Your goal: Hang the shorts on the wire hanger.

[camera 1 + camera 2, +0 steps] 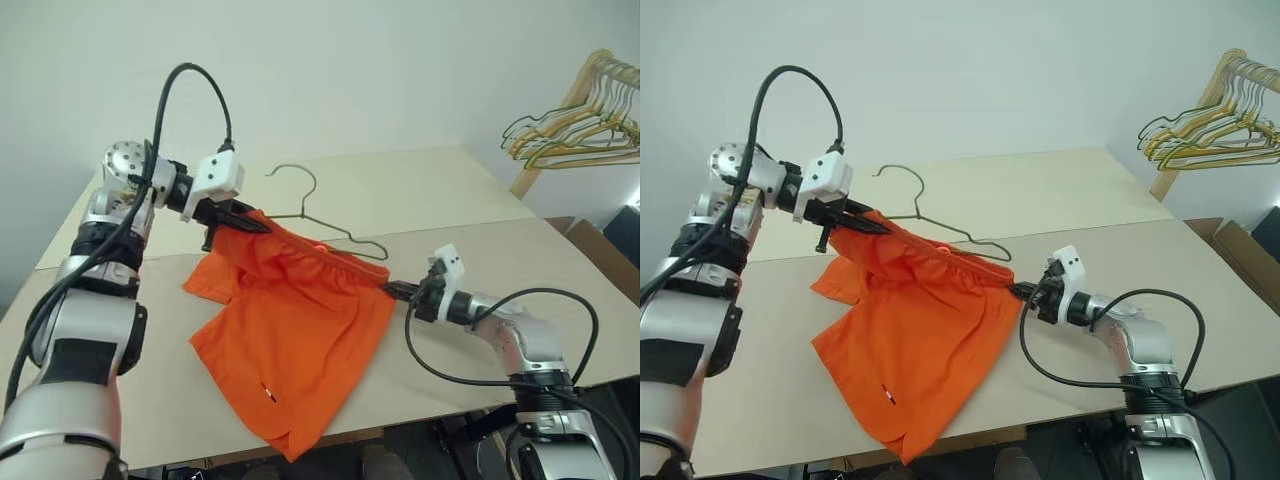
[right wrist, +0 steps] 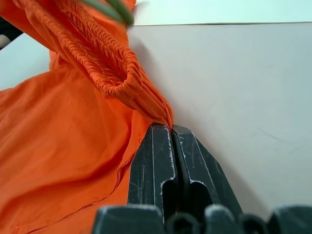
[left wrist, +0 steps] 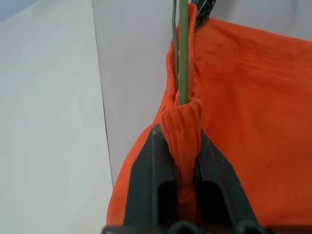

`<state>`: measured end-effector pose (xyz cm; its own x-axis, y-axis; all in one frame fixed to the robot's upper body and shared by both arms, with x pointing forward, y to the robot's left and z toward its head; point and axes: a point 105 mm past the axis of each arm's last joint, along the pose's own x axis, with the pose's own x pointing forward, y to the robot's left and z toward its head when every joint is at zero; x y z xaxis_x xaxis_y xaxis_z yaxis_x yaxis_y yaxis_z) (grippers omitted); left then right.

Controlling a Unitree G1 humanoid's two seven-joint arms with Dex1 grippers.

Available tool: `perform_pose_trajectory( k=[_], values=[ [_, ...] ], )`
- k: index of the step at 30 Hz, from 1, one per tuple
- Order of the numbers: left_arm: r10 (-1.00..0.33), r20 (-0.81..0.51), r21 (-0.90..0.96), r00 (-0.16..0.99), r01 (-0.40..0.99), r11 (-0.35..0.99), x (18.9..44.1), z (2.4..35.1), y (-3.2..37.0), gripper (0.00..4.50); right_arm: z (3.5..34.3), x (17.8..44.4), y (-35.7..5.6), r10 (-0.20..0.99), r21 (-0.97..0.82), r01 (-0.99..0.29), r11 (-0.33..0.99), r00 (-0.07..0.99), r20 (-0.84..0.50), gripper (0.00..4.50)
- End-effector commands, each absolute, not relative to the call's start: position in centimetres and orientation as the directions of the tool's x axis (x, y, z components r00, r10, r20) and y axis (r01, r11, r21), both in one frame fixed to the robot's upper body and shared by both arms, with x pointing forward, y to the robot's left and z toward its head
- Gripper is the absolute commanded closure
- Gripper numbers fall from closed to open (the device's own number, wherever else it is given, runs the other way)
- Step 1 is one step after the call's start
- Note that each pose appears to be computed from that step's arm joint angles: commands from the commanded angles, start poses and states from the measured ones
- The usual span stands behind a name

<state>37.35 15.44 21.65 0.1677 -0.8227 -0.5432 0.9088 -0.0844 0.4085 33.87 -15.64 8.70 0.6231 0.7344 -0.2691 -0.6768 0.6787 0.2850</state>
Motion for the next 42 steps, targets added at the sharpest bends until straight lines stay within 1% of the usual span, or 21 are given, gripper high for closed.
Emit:
perform_pose_trajectory(
  k=[1,5,10,15,20,25,28,32,36,39,41,42],
  values=[
    [-0.818,-0.541,0.46,0.194,0.883,-0.095,37.0,22.7,16.4,4.5,10.0,34.5,-17.2,0.705,0.263,-0.654,0.71,0.662,-0.255,4.46],
    [-0.794,-0.575,0.448,0.199,0.889,-0.101,36.9,21.8,17.1,4.5,10.0,34.5,-17.6,0.693,0.231,-0.654,0.72,0.67,-0.266,4.46],
    [-0.784,-0.585,0.455,0.208,0.885,-0.104,36.9,21.4,17.5,4.5,10.4,34.3,-18.0,0.697,0.22,-0.663,0.716,0.662,-0.274,4.46],
    [-0.87,-0.449,0.464,0.205,0.885,-0.031,37.1,23.2,16.5,4.5,9.9,34.5,-18.4,0.68,0.227,-0.642,0.732,0.666,-0.309,4.46],
    [-0.886,-0.427,0.447,0.18,0.894,-0.034,36.6,23.6,16.4,4.5,9.5,34.7,-18.4,0.677,0.226,-0.64,0.735,0.667,-0.312,4.46],
    [-0.859,-0.484,0.425,0.168,0.903,-0.063,36.2,22.7,16.8,4.5,9.4,34.8,-18.3,0.676,0.226,-0.639,0.735,0.668,-0.311,4.46],
    [-0.773,-0.604,0.443,0.196,0.888,-0.121,36.4,21.2,18.1,4.5,9.2,35.0,-18.5,0.66,0.207,-0.63,0.748,0.677,-0.326,4.46],
    [-0.76,-0.616,0.441,0.207,0.89,-0.115,36.7,20.9,18.1,4.5,9.5,35.0,-18.4,0.666,0.205,-0.637,0.743,0.673,-0.321,4.46],
    [-0.73,-0.629,0.477,0.266,0.874,-0.093,37.5,20.4,18.2,4.5,10.2,34.8,-18.3,0.669,0.111,-0.677,0.728,0.666,-0.329,4.46],
    [-0.718,-0.623,0.506,0.311,0.86,-0.067,38.1,20.1,18.1,4.5,12.0,34.2,-18.0,0.682,-0.053,-0.735,0.676,0.651,-0.334,4.46],
    [-0.725,-0.612,0.516,0.317,0.854,-0.061,38.3,20.1,17.9,4.5,13.6,34.1,-17.5,0.674,-0.212,-0.753,0.623,0.655,-0.343,4.46],
    [-0.733,-0.602,0.516,0.317,0.855,-0.055,38.3,20.1,17.8,4.5,14.4,34.1,-17.3,0.668,-0.265,-0.754,0.601,0.656,-0.35,4.46]
  ],
)
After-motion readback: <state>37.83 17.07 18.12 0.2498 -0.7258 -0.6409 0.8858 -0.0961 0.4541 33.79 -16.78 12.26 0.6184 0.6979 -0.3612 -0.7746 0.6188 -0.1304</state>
